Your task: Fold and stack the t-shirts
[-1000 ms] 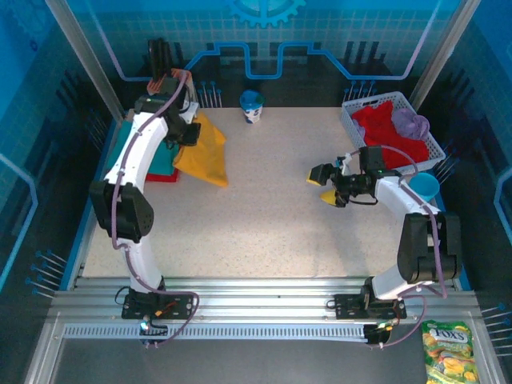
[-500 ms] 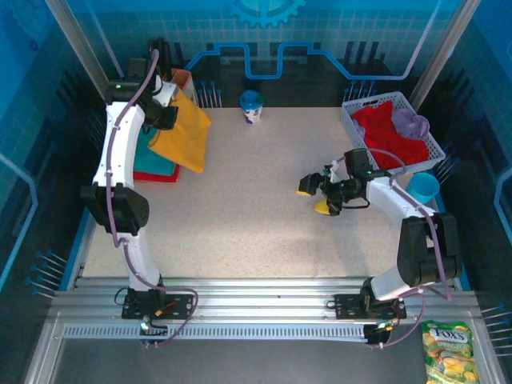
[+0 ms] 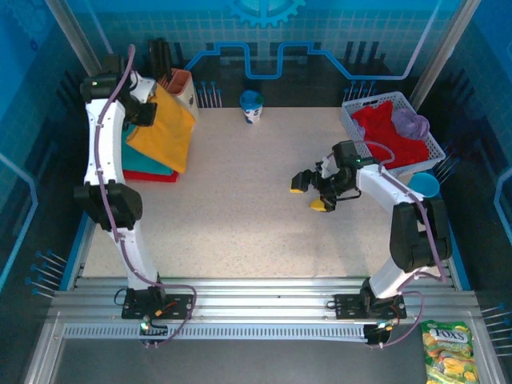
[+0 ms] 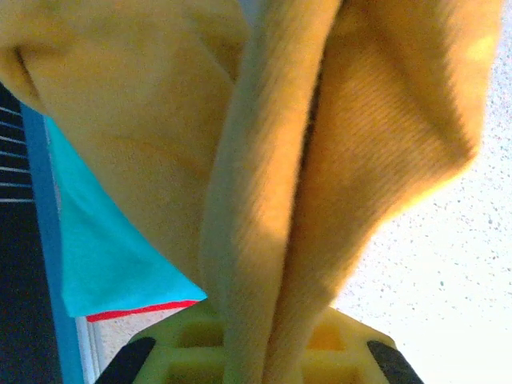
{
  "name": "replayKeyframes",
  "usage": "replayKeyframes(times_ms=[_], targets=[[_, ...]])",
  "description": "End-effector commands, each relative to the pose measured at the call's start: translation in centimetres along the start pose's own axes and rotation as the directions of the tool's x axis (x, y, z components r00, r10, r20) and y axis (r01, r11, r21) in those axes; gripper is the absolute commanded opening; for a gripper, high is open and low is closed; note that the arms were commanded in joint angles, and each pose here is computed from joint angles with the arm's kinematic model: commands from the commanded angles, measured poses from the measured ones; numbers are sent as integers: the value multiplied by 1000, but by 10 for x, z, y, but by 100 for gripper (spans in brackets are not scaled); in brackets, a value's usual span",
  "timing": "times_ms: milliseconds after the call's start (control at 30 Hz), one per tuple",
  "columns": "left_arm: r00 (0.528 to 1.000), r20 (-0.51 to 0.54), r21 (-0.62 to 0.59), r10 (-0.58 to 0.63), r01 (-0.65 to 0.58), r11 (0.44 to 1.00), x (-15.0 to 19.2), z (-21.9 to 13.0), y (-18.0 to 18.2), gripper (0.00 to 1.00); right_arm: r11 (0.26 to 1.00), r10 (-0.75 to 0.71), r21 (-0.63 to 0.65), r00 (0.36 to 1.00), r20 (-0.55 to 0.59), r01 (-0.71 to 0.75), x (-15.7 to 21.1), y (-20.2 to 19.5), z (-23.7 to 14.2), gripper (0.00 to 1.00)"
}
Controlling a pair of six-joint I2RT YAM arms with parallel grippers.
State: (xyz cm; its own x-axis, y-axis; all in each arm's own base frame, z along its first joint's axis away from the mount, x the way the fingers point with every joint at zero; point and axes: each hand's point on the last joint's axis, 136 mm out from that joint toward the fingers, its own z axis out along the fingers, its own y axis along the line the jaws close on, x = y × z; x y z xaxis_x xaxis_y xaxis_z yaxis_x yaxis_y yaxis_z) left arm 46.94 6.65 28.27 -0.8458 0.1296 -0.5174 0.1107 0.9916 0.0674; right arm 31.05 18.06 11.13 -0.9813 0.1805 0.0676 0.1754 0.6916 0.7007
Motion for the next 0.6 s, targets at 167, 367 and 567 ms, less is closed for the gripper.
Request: replayKeyframes(times_ms=[167,367,567], targets=[[997,66,-18,49,-48,999,-12,-10,16,0,998,-12,55,998,-69,16,-4,10,17,100],[996,70,-53,46,-42,998,-13,-3,36,0,997,-24,76,996,-81,30,-5,13,16,100],[998,38,-71,51,-49,996,-9,22,51,0,996,-23,82,996,-87,30,-5,13,16,100]])
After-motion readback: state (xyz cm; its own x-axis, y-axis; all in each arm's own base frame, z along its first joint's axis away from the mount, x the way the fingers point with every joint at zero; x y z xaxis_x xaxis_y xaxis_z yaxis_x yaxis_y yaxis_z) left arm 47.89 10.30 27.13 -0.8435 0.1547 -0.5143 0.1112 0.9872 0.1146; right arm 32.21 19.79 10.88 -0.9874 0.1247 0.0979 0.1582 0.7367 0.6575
